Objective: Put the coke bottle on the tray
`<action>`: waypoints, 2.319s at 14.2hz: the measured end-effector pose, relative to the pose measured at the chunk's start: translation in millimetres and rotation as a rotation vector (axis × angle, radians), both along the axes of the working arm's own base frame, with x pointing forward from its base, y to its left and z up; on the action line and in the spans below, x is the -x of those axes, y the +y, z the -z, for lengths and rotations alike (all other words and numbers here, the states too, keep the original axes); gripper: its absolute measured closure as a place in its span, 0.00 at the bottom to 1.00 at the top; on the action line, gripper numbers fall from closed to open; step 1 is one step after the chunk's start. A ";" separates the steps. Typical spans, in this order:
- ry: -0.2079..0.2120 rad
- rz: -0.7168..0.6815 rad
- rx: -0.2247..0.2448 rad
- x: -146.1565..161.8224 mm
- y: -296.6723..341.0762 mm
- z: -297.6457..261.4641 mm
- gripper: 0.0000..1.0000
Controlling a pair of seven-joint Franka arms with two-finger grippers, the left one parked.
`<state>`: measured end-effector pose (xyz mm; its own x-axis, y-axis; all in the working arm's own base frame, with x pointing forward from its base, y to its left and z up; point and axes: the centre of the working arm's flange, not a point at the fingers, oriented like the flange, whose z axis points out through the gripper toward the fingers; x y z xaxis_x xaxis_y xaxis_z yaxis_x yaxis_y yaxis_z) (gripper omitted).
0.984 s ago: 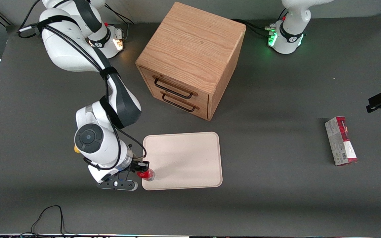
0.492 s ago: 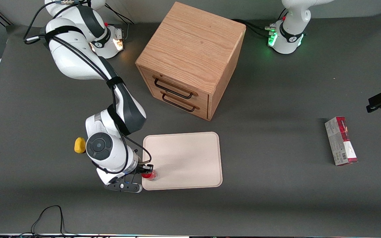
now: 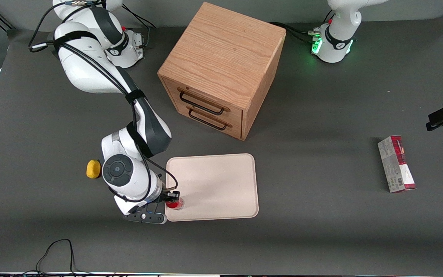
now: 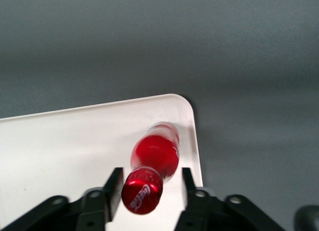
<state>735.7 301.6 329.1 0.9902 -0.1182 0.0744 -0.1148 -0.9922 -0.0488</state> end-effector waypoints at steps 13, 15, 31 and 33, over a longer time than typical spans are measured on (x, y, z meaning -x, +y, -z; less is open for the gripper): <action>0.006 0.001 0.008 5.0 -2.1 -30.3 0.00; 0.053 -0.004 0.034 14.2 -8.2 -53.4 0.00; 0.115 -0.123 0.080 172.1 -224.3 -241.0 0.00; 0.109 -0.118 0.079 174.4 -237.8 -256.3 0.00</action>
<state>561.3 63.8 585.4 0.9996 0.0009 -0.0299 0.0019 -0.9994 0.0358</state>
